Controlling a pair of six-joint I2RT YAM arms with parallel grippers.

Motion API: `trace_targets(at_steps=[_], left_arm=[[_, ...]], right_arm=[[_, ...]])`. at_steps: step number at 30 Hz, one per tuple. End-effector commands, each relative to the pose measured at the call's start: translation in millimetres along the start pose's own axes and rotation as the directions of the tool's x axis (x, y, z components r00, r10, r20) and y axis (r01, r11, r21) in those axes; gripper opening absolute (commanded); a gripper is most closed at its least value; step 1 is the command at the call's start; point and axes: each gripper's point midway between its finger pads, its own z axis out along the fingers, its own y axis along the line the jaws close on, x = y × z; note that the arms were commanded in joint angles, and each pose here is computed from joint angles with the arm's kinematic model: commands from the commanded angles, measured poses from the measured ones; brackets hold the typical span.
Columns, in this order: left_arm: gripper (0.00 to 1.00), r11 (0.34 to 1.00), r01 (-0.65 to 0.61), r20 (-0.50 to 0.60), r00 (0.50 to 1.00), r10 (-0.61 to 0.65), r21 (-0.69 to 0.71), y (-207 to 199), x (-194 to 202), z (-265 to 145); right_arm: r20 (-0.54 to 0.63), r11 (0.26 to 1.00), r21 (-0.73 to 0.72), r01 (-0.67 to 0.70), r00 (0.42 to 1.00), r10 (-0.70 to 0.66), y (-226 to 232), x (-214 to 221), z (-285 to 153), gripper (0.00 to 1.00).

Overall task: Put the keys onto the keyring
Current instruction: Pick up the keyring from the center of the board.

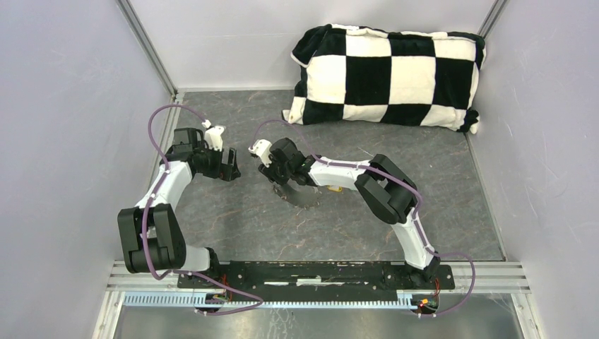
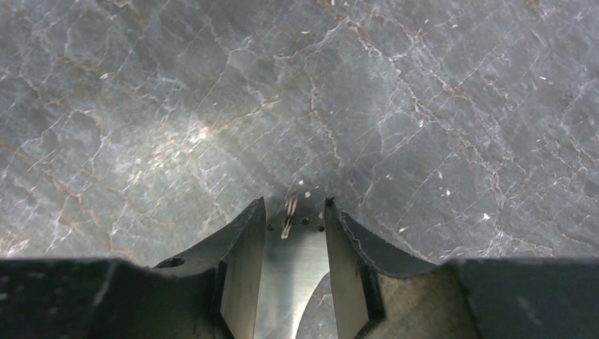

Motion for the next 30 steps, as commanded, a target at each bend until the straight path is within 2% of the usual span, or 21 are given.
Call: trace_targets(at_steps=[1,8,13,17,21,24,30], left_arm=[[1.0,0.998,-0.07,0.05,0.996,0.07,-0.003,-0.1,-13.6,-9.9],[1.0,0.996,-0.089,0.054,0.995,0.089,0.005,-2.4,-13.1,-11.8],[1.0,0.995,-0.09,0.056,0.995,0.088,0.04,-9.2,-11.6,-12.1],[1.0,0.989,-0.104,0.048,0.994,0.1,0.103,-20.3,-4.4,-11.1],[1.0,0.966,-0.169,0.05,0.985,0.163,0.196,-37.7,1.0,-19.4],[1.0,0.921,-0.275,0.108,0.961,0.255,0.274,-57.6,-4.8,-37.2],[0.99,0.789,-0.488,0.23,0.873,0.431,0.373,-97.1,-10.8,-85.1]], right_arm=[[0.06,1.0,0.011,-0.012,0.998,0.011,-12.0,-21.3,9.9,0.4],[0.032,1.0,-0.008,-0.019,0.999,0.019,-12.7,-9.0,13.8,0.28],[0.04,0.999,-0.042,-0.015,0.999,0.016,-8.0,-12.1,12.0,0.0],[0.097,0.992,-0.123,-0.001,0.995,0.013,5.1,-33.0,-3.4,0.0],[0.235,0.974,-0.222,0.039,0.972,0.015,25.2,-69.6,-43.8,0.0],[0.317,0.957,-0.281,0.067,0.948,0.026,38.7,-89.1,-80.4,0.0],[0.413,0.915,-0.384,0.12,0.909,0.054,69.6,-105.1,-143.2,0.0]])
